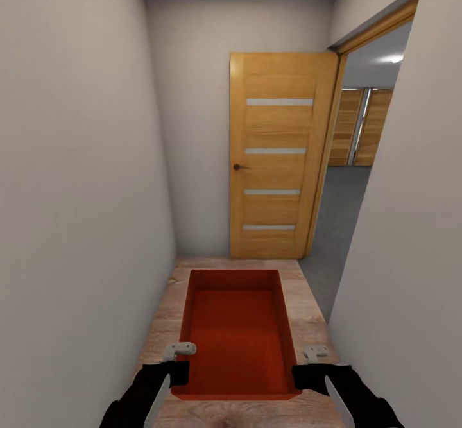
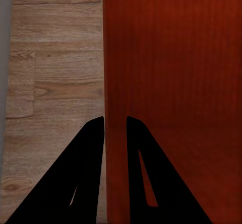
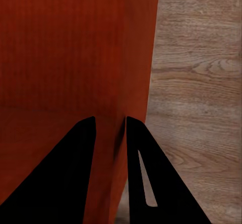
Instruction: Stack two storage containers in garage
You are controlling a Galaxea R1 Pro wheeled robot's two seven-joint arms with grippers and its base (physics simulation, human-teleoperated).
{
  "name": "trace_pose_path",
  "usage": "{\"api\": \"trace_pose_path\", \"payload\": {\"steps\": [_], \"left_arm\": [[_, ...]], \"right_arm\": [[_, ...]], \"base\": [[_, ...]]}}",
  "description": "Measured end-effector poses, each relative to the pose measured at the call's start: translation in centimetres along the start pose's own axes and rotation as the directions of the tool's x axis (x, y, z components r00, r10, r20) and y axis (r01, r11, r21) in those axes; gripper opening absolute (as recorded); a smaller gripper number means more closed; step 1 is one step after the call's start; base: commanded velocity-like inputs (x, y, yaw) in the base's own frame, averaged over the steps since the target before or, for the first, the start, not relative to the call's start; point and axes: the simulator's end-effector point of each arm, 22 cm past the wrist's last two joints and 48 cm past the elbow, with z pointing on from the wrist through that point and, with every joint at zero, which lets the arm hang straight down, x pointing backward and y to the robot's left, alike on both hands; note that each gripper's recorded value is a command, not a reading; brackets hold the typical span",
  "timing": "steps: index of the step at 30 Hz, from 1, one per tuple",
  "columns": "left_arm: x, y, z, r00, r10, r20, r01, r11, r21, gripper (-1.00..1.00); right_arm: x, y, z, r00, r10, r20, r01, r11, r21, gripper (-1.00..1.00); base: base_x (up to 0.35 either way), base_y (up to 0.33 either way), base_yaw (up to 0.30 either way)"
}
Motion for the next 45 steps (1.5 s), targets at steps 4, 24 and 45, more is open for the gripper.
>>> {"api": "trace_pose_path", "payload": {"steps": [4, 24, 45], "left_arm": [[0.00, 0.00, 0.00, 1.000, 0.000, 0.000, 0.000, 1.000, 0.000, -1.00], [0.02, 0.11, 0.01, 1.000, -0.002, 0.000, 0.002, 1.000, 0.000, -1.00], [0.01, 0.00, 0.00, 1.000, -0.001, 0.000, 0.001, 1.000, 0.000, -1.00]], "right_arm": [[0.00, 0.00, 0.00, 1.000, 0.000, 0.000, 0.000, 1.000, 0.000, -1.00], [-0.01, 0.11, 0.03, 1.000, -0.002, 0.000, 0.002, 1.000, 0.000, -1.00], [0.00, 0.00, 0.00, 1.000, 0.000, 0.000, 0.000, 1.000, 0.000, -1.00]], "base": [[0.325, 0.000, 0.000], [0.325, 0.000, 0.000], [0.325, 0.000, 0.000]]}}
